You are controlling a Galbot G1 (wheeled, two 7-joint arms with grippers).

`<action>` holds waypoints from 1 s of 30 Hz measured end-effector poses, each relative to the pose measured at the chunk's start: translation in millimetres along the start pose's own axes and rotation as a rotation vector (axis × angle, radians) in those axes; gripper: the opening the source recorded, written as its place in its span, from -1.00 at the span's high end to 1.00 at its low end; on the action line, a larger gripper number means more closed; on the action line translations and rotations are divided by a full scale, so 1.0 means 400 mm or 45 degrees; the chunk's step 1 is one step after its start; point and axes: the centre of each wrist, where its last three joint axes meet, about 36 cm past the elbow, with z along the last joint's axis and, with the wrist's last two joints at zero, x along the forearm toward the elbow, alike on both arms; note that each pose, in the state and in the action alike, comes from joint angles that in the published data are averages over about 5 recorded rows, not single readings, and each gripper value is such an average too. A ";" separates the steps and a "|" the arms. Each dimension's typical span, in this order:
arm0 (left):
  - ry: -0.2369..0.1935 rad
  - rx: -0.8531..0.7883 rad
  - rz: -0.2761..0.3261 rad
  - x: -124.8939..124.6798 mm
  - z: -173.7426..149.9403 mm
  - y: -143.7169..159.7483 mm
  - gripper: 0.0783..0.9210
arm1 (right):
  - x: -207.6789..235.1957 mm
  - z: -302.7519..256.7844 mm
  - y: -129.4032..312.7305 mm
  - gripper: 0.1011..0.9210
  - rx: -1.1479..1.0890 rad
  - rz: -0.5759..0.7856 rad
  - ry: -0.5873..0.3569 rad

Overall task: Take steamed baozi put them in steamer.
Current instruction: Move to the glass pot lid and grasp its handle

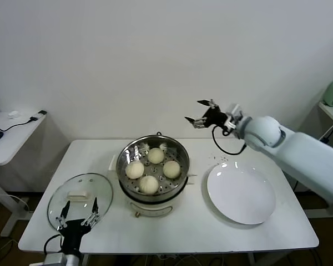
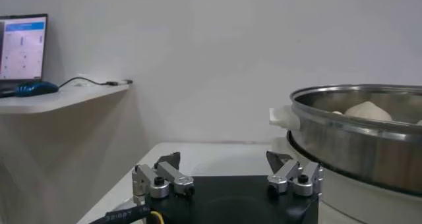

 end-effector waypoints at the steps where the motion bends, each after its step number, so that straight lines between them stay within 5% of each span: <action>1: -0.004 -0.002 0.004 -0.002 0.001 0.002 -0.77 | 0.016 0.023 0.006 -0.76 -0.024 0.033 -0.017; 18: -0.099 -0.078 0.018 -0.023 0.031 0.030 -0.77 | 0.284 0.425 0.212 -0.76 -0.421 0.528 -0.128; 30: -0.284 -0.665 -0.130 -0.050 0.088 0.094 -0.77 | 0.372 0.588 0.446 -0.76 -0.561 0.629 -0.035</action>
